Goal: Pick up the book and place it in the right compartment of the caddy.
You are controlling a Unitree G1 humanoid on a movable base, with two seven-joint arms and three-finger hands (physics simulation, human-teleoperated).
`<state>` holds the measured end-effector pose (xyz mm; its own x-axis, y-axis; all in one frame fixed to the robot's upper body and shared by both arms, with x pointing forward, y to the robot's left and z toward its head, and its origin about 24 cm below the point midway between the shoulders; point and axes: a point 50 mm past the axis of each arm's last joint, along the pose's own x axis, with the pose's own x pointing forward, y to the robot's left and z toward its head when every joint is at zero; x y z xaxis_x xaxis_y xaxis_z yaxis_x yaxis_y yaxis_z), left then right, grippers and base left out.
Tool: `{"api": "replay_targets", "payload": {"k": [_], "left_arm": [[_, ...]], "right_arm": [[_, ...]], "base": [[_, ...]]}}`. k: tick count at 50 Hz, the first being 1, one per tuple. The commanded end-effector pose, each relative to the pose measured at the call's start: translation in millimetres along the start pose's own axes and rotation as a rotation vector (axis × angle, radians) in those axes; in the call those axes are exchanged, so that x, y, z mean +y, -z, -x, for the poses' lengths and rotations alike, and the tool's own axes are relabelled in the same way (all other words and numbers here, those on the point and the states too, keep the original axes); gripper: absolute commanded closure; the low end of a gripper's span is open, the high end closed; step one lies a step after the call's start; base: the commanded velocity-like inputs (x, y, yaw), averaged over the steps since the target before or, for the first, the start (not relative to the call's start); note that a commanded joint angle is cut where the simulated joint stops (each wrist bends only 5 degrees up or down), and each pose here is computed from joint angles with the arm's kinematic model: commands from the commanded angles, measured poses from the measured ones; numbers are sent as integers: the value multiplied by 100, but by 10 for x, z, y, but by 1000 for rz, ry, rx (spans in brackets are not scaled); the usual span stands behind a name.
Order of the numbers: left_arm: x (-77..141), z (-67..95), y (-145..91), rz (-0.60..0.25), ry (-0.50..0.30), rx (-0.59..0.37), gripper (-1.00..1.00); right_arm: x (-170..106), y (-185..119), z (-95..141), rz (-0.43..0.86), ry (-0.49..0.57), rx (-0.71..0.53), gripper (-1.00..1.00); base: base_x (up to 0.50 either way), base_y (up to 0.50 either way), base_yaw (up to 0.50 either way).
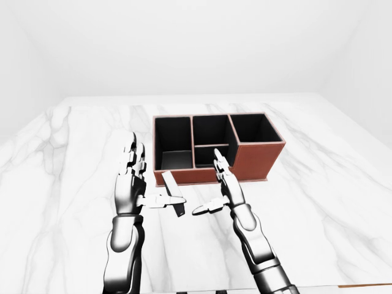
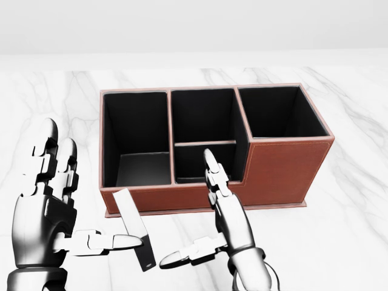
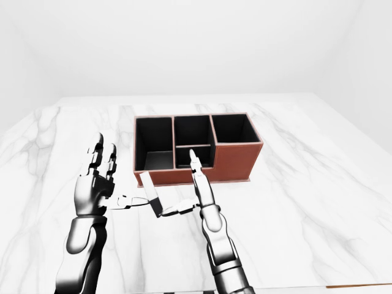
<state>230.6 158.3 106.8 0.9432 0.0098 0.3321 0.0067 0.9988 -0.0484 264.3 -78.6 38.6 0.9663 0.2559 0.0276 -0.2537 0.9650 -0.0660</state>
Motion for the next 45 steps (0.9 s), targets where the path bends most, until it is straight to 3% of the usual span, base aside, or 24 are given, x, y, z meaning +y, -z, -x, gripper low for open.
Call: {"api": "replay_targets", "payload": {"k": [1, 27, 45], "left_arm": [[-1, 3, 8, 8, 5, 3, -100], [-1, 5, 27, 6, 11, 12, -100], [1, 12, 15, 8, 13, 8, -100]], "right_arm": [[86, -19, -101, 16, -19, 1, -100], [324, 231, -202, 20, -74, 128, -100], [476, 168, -336, 30, -105, 124, -100]], "base": [[0, 0, 0], [0, 0, 0], [0, 0, 0]]}}
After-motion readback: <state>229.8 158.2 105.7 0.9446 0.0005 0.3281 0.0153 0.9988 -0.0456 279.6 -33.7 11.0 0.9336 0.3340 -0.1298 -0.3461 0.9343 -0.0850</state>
